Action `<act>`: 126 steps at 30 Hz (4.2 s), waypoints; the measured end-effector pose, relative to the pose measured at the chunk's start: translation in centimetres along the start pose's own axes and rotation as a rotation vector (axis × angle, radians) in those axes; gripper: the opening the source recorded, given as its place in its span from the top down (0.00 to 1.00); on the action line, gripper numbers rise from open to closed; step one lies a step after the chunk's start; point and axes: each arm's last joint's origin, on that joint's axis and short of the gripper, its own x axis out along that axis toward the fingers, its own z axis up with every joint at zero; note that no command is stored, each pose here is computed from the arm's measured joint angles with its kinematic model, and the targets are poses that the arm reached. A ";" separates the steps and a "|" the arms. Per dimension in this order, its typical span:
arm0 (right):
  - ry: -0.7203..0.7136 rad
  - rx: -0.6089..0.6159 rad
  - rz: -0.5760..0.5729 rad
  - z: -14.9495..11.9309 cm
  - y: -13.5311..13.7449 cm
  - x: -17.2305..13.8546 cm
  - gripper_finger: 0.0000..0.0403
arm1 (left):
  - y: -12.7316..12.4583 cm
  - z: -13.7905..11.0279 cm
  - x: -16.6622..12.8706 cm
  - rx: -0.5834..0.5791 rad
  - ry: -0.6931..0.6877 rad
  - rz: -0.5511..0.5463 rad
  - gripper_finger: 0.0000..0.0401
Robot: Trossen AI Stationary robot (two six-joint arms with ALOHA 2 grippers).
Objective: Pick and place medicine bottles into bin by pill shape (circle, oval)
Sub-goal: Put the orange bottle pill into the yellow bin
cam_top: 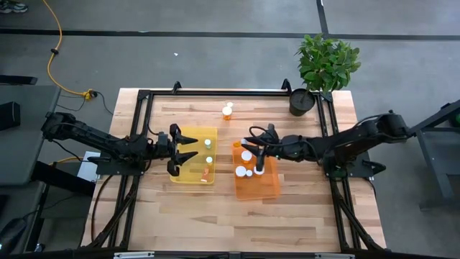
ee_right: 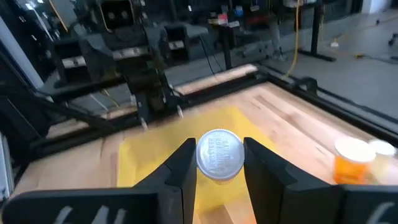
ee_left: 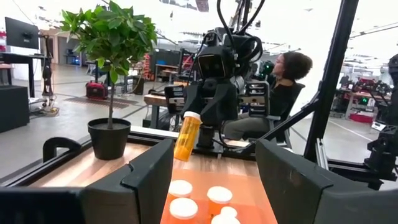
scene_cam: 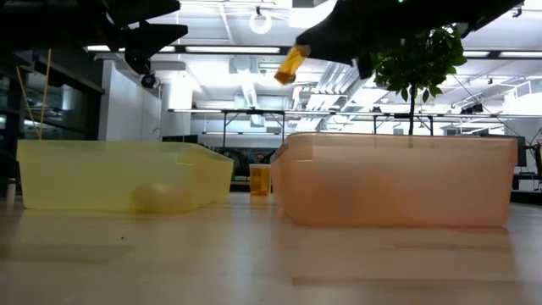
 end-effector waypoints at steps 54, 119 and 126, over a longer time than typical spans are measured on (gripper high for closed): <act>0.462 -0.125 -0.021 -4.9 0.5 16.6 0.64 | 0.1 0.0 0.0 0.001 -0.002 0.023 0.46; -0.073 -0.049 -0.095 -1.8 -2.5 -2.3 0.27 | 0.1 -0.4 0.0 0.031 0.033 0.041 0.46; 0.023 -0.008 -0.319 -0.1 -3.1 4.3 0.24 | 0.2 -0.4 0.0 0.013 0.031 0.071 0.46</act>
